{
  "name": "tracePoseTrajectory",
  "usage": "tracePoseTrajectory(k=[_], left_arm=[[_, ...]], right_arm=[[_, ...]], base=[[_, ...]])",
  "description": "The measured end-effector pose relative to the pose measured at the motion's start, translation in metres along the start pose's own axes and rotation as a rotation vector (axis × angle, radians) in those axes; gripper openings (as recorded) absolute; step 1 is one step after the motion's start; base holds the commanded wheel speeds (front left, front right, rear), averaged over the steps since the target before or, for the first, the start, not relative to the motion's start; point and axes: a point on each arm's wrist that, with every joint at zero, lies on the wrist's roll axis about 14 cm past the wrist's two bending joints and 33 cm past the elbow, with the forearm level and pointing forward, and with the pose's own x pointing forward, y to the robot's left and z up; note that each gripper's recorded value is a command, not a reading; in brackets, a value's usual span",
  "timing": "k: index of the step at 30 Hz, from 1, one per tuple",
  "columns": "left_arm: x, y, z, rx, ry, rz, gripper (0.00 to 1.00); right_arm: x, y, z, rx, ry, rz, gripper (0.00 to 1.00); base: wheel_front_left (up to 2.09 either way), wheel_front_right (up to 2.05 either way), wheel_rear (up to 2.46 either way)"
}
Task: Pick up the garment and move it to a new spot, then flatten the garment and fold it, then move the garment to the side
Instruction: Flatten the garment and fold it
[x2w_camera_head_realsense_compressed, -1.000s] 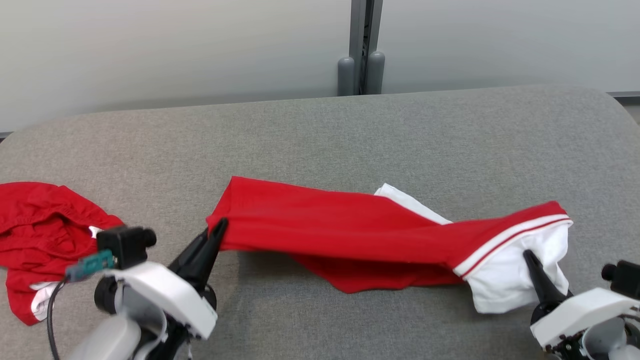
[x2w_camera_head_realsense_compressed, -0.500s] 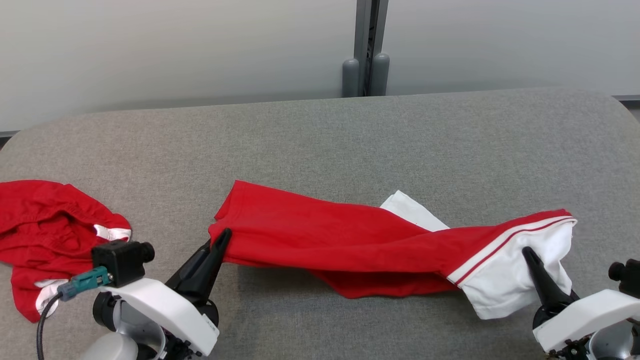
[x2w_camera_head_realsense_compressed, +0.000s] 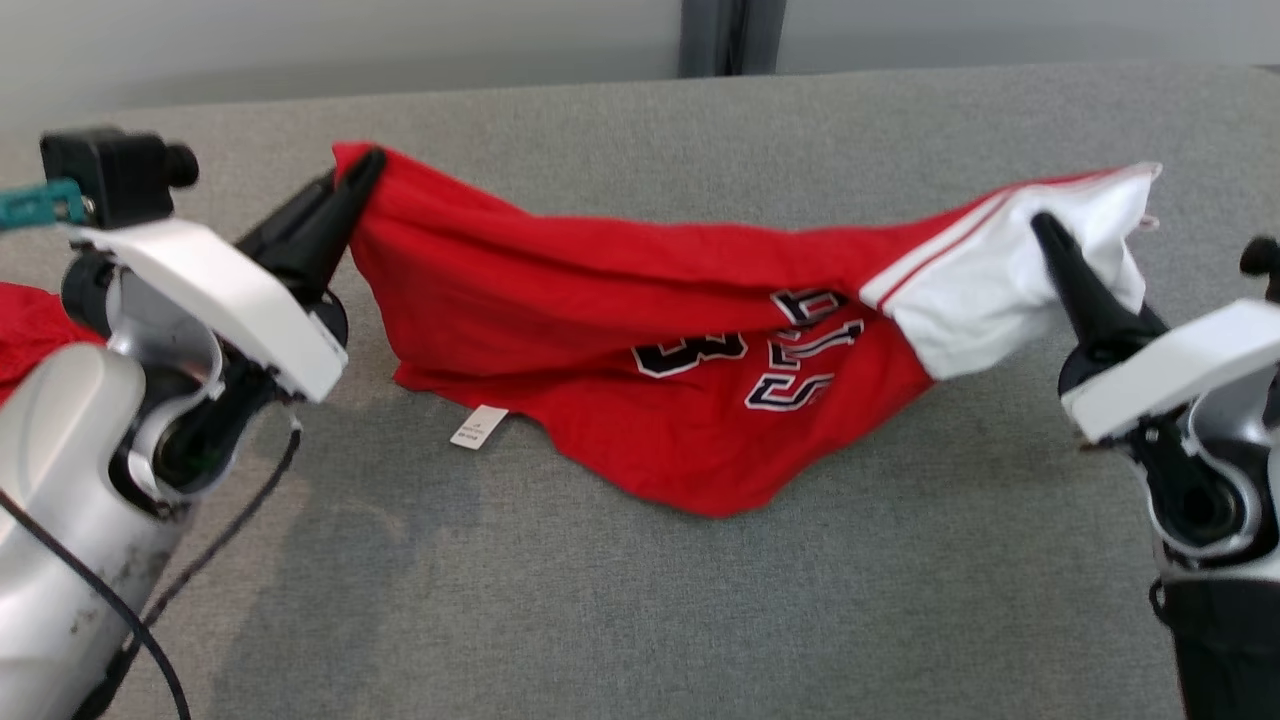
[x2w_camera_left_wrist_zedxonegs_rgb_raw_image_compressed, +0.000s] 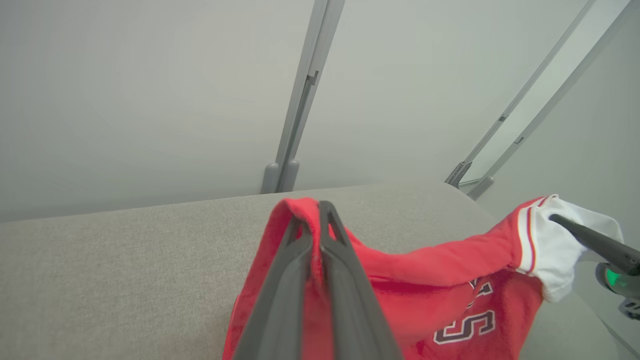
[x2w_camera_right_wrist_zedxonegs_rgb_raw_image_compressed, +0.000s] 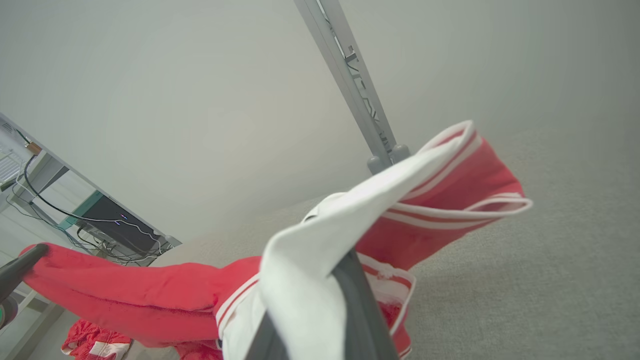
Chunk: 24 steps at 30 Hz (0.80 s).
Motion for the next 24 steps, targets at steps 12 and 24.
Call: tracePoseTrajectory(k=[12, 24], left_arm=[[0.12, 0.063, 0.049, 0.132, 0.058, 0.036, 0.0], [0.202, 0.077, 0.129, 0.201, -0.265, 0.018, 0.0]], right_arm=[[0.134, 0.03, 0.072, 0.005, -0.099, 0.143, 0.0], [0.211, 0.042, 0.152, 0.023, -0.406, 0.215, 0.0]], base=[[0.0, 0.0, 0.0], [0.0, 0.0, 0.0]])
